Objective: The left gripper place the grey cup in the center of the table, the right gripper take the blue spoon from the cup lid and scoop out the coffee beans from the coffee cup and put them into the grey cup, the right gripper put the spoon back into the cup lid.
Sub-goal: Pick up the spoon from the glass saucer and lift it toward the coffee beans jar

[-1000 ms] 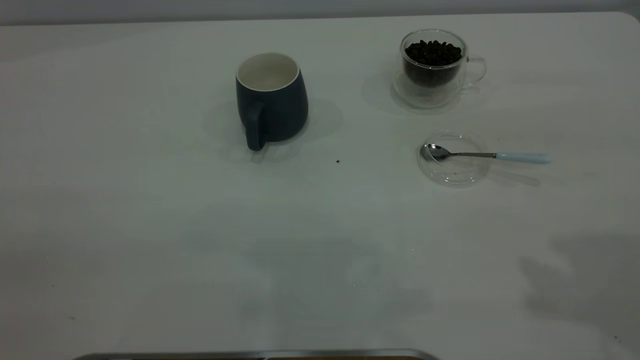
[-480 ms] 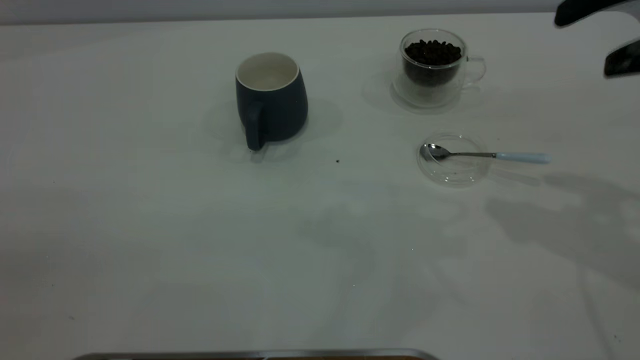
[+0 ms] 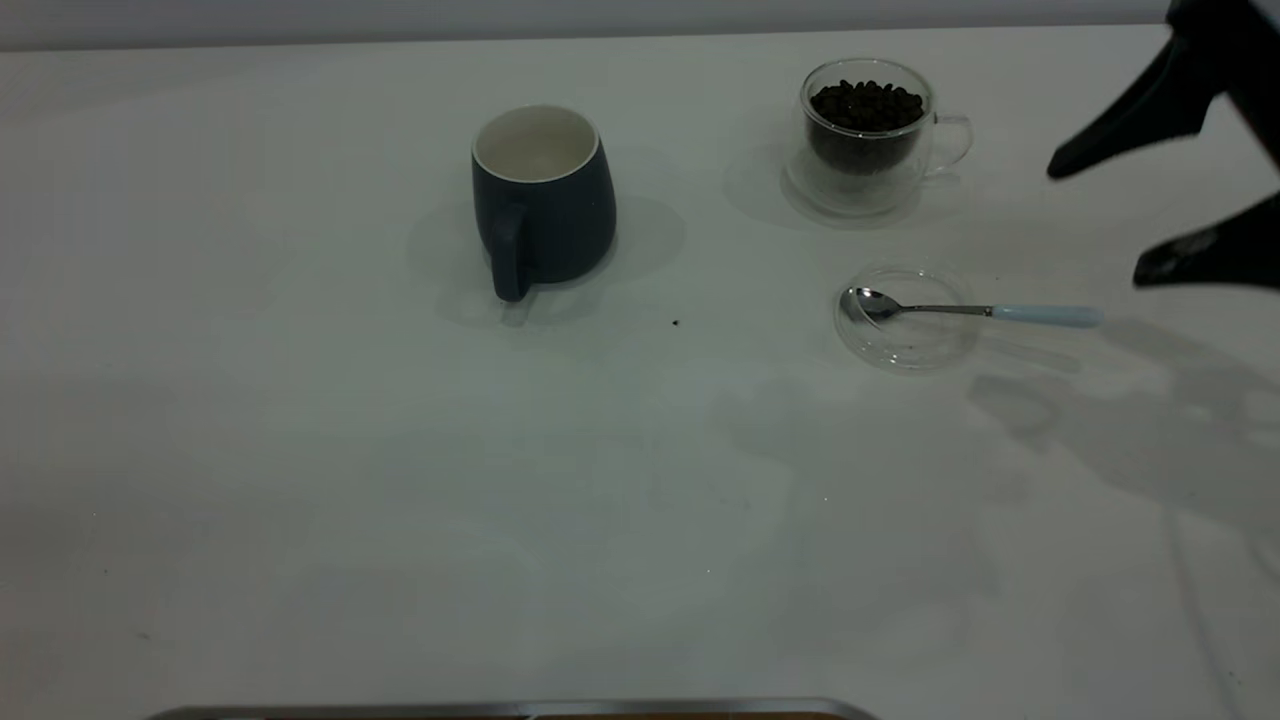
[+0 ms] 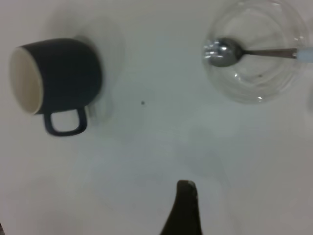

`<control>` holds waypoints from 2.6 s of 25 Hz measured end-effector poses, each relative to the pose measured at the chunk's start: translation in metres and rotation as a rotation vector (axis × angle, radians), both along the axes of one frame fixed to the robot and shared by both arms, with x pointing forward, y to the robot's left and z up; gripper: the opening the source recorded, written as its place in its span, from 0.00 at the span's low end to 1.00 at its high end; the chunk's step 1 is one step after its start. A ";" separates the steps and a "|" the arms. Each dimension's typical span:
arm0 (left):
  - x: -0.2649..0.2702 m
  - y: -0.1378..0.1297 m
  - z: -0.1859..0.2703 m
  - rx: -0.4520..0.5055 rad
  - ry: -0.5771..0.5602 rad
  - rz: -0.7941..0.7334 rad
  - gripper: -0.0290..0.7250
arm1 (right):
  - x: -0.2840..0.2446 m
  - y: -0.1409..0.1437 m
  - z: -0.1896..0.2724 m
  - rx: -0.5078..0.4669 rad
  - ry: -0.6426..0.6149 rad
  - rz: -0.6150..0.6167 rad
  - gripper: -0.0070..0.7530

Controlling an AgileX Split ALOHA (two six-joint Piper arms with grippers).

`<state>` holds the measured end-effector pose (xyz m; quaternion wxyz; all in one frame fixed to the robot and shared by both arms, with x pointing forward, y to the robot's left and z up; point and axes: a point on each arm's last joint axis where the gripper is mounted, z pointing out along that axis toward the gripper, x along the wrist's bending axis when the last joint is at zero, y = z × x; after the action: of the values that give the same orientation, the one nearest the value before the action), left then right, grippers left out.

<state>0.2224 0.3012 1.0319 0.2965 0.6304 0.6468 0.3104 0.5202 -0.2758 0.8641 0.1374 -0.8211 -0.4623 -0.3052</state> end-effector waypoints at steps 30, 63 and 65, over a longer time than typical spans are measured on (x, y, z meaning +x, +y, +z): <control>0.000 0.000 0.000 0.001 0.000 -0.001 0.79 | 0.035 -0.019 -0.105 0.028 0.032 0.013 0.93; 0.000 0.000 0.000 0.000 0.000 0.000 0.79 | 0.052 -0.016 -0.113 0.070 -0.060 0.090 0.47; 0.000 0.000 0.000 0.000 0.000 0.000 0.79 | 0.052 -0.016 -0.113 0.073 -0.061 0.090 0.37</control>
<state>0.2224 0.3012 1.0319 0.2965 0.6304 0.6467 0.3104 0.5722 -0.2913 0.7512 0.1666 -0.7841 -0.4914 -0.3404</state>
